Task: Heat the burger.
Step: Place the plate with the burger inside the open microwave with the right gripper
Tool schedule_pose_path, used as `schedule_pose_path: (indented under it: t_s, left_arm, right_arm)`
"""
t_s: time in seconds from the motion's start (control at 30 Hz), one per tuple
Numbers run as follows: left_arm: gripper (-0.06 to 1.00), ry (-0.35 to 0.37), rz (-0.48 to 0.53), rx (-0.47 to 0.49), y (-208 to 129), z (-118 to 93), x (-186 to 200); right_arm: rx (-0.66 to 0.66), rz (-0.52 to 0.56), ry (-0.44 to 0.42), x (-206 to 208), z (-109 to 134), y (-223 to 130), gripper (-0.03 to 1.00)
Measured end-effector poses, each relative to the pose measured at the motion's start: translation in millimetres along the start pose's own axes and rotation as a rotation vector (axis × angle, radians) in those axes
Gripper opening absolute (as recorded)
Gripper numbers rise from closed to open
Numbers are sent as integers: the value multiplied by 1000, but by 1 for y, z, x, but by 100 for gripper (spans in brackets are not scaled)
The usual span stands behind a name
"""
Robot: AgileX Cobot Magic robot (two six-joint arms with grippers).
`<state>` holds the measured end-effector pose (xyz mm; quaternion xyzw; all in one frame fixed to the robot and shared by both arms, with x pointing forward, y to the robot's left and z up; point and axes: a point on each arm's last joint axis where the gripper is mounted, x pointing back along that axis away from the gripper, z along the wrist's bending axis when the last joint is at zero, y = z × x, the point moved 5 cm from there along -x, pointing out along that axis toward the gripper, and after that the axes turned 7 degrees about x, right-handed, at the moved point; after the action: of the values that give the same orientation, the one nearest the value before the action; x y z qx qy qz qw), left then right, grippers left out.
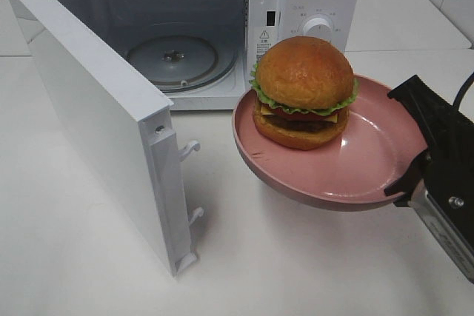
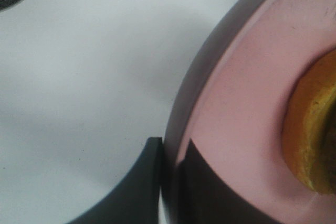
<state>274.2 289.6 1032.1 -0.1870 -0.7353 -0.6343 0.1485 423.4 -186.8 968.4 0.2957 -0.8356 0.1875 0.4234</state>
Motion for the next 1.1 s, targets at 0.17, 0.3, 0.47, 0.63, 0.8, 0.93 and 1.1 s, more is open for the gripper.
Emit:
schedule_pose_path:
  t_s: [0.17, 0.3, 0.47, 0.63, 0.8, 0.93, 1.1]
  left_arm:
    - [97, 0, 0, 0, 0, 0, 0]
    - [97, 0, 0, 0, 0, 0, 0]
    - [97, 0, 0, 0, 0, 0, 0]
    - [97, 0, 0, 0, 0, 0, 0]
    - [97, 0, 0, 0, 0, 0, 0]
    - [97, 0, 0, 0, 0, 0, 0]
    - [97, 0, 0, 0, 0, 0, 0]
  right_arm:
    - [-3, -10, 25, -10, 0, 0, 6]
    - [-15, -14, 27, -17, -1, 0, 6]
    - [-20, -6, 9, -22, -5, -2, 6]
    - [-6, -19, 28, -36, -8, 2, 6]
    - [12, -29, 26, -45, -15, 6, 6]
    - [15, -28, 26, -53, -22, 5, 6]
    - [17, -25, 18, -59, -34, 2, 6]
